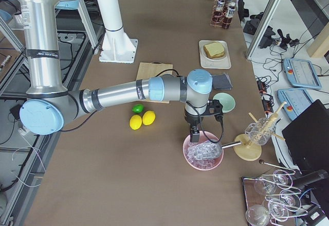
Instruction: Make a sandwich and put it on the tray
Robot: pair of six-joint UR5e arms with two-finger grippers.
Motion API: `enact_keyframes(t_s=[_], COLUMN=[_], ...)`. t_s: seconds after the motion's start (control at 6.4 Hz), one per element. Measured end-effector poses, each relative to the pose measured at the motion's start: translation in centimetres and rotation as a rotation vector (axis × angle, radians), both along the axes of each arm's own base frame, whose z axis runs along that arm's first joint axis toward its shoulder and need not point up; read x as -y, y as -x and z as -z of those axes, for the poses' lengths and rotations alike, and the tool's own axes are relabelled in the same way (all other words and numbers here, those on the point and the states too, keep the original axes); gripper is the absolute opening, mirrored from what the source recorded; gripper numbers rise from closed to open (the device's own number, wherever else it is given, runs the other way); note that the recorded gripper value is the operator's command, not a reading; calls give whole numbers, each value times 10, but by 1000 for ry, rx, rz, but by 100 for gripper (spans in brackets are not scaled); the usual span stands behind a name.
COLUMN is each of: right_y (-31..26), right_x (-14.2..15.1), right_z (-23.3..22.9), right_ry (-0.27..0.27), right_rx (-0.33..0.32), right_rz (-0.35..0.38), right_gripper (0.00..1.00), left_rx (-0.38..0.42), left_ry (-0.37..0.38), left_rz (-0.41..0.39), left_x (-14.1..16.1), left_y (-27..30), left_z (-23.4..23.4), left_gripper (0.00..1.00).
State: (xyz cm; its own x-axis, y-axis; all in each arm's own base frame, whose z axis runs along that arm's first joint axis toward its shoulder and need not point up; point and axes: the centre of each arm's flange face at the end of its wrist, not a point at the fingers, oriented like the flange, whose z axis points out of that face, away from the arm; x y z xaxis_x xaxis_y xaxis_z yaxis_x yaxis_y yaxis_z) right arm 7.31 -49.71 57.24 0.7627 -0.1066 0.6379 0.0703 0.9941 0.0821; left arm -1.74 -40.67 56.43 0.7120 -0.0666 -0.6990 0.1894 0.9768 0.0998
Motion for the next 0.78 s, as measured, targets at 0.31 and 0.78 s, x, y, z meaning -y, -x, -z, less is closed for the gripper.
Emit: enact_keyframes(t_s=[0.31,0.78], right_y=[-14,-19], right_x=[-11,-27], right_z=[-32,-54], right_ry=[30,57], right_rx=[25,35], right_rz=[15,22], right_gripper=[99,99], left_rx=[-67,-33], left_ry=[21,34], left_rz=[-37,-87], left_x=[-10,24], left_y=[29,58], left_z=[-31,-41], left_gripper=[98,98])
